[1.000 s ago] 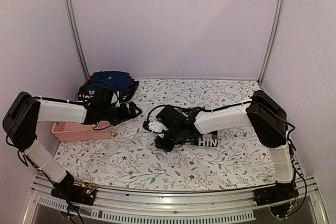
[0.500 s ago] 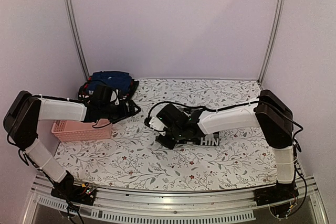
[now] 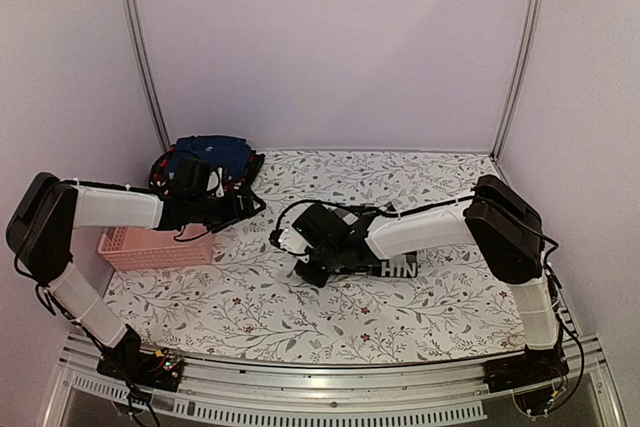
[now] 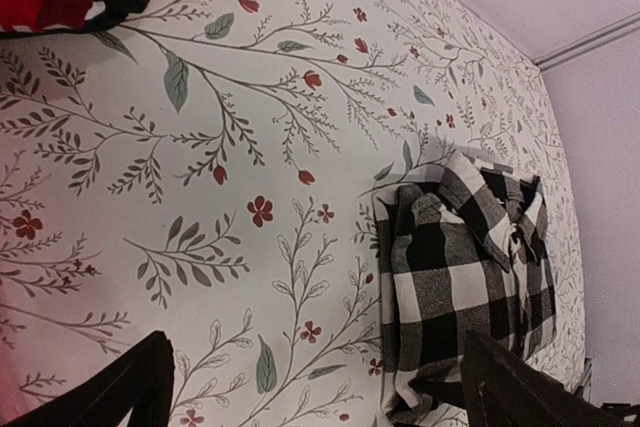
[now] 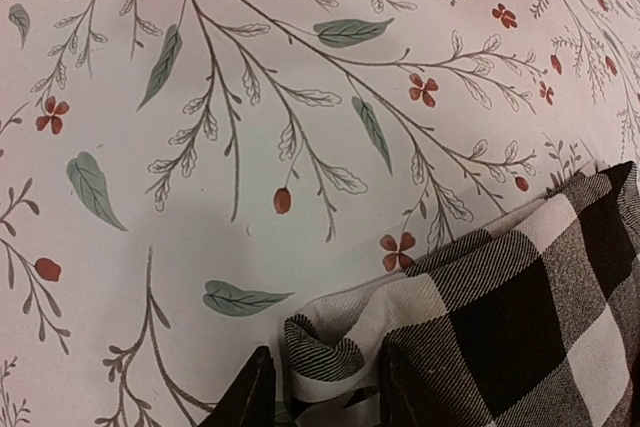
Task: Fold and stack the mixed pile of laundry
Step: Pick up the square-folded shirt from the center of the board, then pass from the right arm to the left, then place the square-folded shirt at the corner of the board.
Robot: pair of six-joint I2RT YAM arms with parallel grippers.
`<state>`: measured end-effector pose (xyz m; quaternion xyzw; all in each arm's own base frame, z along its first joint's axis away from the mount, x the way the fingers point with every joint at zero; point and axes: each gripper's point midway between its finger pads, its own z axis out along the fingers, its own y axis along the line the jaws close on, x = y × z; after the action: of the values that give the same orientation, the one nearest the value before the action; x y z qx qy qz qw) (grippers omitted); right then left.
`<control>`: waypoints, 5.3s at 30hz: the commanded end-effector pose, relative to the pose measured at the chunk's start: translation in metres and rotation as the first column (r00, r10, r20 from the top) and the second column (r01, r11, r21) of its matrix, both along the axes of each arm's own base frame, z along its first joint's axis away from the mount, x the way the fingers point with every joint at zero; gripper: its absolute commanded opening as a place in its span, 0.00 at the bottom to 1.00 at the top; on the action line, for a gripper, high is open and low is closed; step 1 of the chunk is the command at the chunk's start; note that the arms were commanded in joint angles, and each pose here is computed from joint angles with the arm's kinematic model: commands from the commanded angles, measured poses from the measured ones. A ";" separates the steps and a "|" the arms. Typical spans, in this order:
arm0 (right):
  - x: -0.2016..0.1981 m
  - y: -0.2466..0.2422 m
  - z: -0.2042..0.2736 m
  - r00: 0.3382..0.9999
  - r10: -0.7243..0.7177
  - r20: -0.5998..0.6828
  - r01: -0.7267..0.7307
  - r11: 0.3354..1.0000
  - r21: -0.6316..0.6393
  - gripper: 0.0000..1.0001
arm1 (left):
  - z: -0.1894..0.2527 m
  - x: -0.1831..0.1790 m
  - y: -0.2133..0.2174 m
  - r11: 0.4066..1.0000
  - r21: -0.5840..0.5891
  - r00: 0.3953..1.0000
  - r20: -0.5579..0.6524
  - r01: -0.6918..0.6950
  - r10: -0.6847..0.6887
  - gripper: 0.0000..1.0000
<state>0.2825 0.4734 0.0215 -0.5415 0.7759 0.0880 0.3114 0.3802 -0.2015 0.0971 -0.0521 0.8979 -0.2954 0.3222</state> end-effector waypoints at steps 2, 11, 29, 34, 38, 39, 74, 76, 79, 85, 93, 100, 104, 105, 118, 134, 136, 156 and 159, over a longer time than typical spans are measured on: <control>-0.014 -0.007 -0.048 0.996 0.029 -0.088 -0.035 0.997 -0.067 0.23 | -0.004 0.003 0.000 1.000 -0.009 1.000 -0.017 0.011 -0.011 1.00; 0.008 -0.013 0.043 0.999 0.002 0.033 -0.008 0.985 0.170 0.00 | -0.012 0.000 -0.021 0.993 -0.101 0.997 -0.039 0.062 -0.066 1.00; 0.030 -0.007 0.115 0.992 -0.013 0.122 -0.032 0.934 0.356 0.00 | -0.012 0.012 -0.102 0.953 -0.270 0.986 -0.055 0.138 -0.158 1.00; 0.028 0.002 0.118 0.993 0.009 0.116 -0.053 0.923 0.380 0.00 | -0.028 0.007 -0.113 0.936 -0.319 0.978 -0.090 0.152 -0.189 1.00; 0.024 0.010 0.118 0.992 0.028 0.120 -0.072 0.922 0.381 0.00 | -0.034 0.004 -0.124 0.911 -0.363 0.965 -0.095 0.195 -0.245 1.00; 0.023 0.011 0.116 0.991 0.032 0.127 -0.078 0.924 0.374 0.00 | -0.036 0.002 -0.127 0.903 -0.374 0.960 -0.097 0.210 -0.263 1.00; -0.017 -0.035 0.144 0.979 -0.031 0.199 -0.047 0.924 0.379 0.72 | -0.032 0.053 -0.073 0.880 0.346 0.944 -0.060 0.326 -0.326 0.00; -0.019 -0.050 0.146 0.985 -0.050 0.163 -0.021 0.914 0.405 0.82 | -0.023 0.063 -0.065 0.861 0.392 0.943 -0.058 0.323 -0.327 0.00; -0.023 -0.072 0.151 0.991 -0.080 0.104 0.024 0.891 0.454 0.92 | -0.001 0.078 -0.056 0.834 0.460 0.941 -0.010 0.306 -0.340 0.00; -0.028 -0.101 0.143 0.989 -0.133 0.062 0.089 0.881 0.464 0.98 | 0.060 0.118 -0.027 0.779 0.593 0.946 0.084 0.205 -0.313 0.00; -0.030 -0.107 0.138 0.988 -0.147 0.044 0.109 0.877 0.467 0.98 | 0.119 0.151 -0.001 0.735 0.662 0.935 0.146 0.150 -0.322 0.00; -0.027 -0.107 0.141 0.986 -0.155 0.054 0.112 0.876 0.469 0.99 | 0.157 0.158 0.005 0.720 0.680 0.923 0.177 0.136 -0.342 0.00; -0.027 -0.107 0.139 0.986 -0.155 0.053 0.113 0.878 0.466 0.99 | 0.181 0.157 0.014 0.711 0.695 0.917 0.205 0.110 -0.342 0.00; -0.027 -0.107 0.139 0.987 -0.155 0.052 0.114 0.878 0.465 0.99 | 0.187 0.156 0.016 0.708 0.698 0.915 0.211 0.104 -0.343 0.00; -0.024 -0.104 0.140 0.986 -0.155 0.057 0.111 0.878 0.466 0.99 | 0.235 0.144 0.047 0.691 0.722 0.902 0.279 0.028 -0.328 0.00; -0.016 -0.097 0.140 0.987 -0.146 0.064 0.101 0.883 0.458 0.99 | 0.260 0.144 0.083 0.741 0.672 0.895 0.339 -0.013 -0.292 0.00; -0.015 -0.096 0.140 0.988 -0.143 0.063 0.099 0.884 0.458 0.99 | 0.257 0.147 0.092 0.749 0.662 0.899 0.336 -0.013 -0.281 0.00; -0.001 -0.086 0.137 0.990 -0.128 0.056 0.091 0.898 0.431 0.99 | 0.139 0.221 0.242 0.829 0.559 0.975 0.194 -0.018 -0.110 0.00; -0.001 -0.082 0.135 0.993 -0.109 0.044 0.080 0.901 0.427 0.99 | 0.120 0.231 0.252 0.807 0.591 0.979 0.178 -0.022 -0.103 0.00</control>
<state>0.2775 0.3845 0.1546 -0.4165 0.7558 0.2149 0.4573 0.5920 0.0424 0.2131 0.0871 0.9226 -0.0260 0.3750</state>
